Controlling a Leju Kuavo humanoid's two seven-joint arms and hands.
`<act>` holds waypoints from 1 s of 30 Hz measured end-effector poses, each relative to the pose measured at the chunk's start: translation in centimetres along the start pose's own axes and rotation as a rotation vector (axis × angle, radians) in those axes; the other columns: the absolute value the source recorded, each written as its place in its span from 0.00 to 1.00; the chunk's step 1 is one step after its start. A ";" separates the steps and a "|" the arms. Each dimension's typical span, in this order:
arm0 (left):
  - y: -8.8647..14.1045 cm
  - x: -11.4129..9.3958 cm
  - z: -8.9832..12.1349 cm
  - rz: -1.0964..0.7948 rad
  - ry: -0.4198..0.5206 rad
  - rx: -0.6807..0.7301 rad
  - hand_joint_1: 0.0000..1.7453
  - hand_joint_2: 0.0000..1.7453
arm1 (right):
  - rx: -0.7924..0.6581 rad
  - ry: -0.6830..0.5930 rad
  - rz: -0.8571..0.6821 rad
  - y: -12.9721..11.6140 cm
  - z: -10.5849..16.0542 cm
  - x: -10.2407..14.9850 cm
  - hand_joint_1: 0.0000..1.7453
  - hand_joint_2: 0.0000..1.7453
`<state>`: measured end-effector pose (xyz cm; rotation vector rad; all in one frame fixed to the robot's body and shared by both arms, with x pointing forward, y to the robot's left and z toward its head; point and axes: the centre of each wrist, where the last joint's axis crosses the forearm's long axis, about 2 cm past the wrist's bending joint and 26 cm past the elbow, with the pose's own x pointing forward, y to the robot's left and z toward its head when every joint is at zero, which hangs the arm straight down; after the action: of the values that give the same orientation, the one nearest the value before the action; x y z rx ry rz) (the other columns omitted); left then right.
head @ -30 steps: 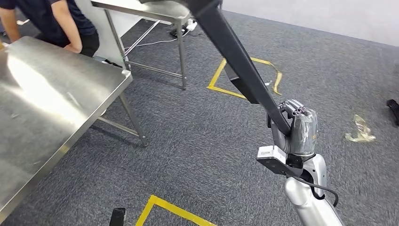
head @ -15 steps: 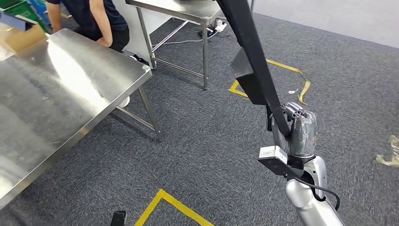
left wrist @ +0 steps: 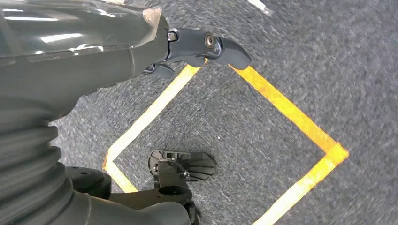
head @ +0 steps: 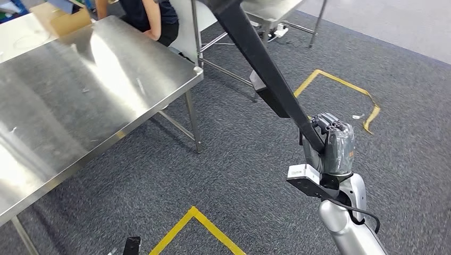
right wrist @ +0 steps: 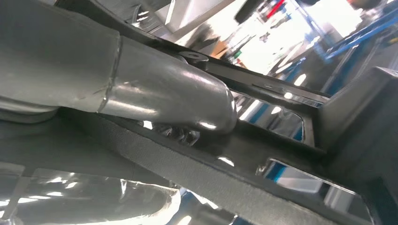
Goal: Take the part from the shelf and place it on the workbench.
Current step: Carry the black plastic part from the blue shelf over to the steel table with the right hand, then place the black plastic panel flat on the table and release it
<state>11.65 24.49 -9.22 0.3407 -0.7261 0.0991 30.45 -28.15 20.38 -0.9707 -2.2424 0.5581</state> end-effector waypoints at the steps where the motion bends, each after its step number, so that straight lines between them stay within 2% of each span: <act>1: 0.0 0.0 0.0 0.000 0.000 0.000 0.00 1.00 | 0.000 0.000 0.000 0.0 0.0 0.0 1.00 0.00; 17: -0.1 0.0 0.0 -0.002 -0.004 -0.008 0.00 1.00 | 0.006 -0.002 0.001 0.1 0.0 -0.1 1.00 0.00; 30: -0.4 0.9 -0.3 0.005 -0.013 -0.012 0.00 1.00 | 0.001 -0.006 0.023 -0.2 0.0 -0.1 1.00 0.00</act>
<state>12.55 24.24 -8.96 0.3282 -0.7406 0.0967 30.41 -28.38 20.52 -0.9967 -2.2389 0.5727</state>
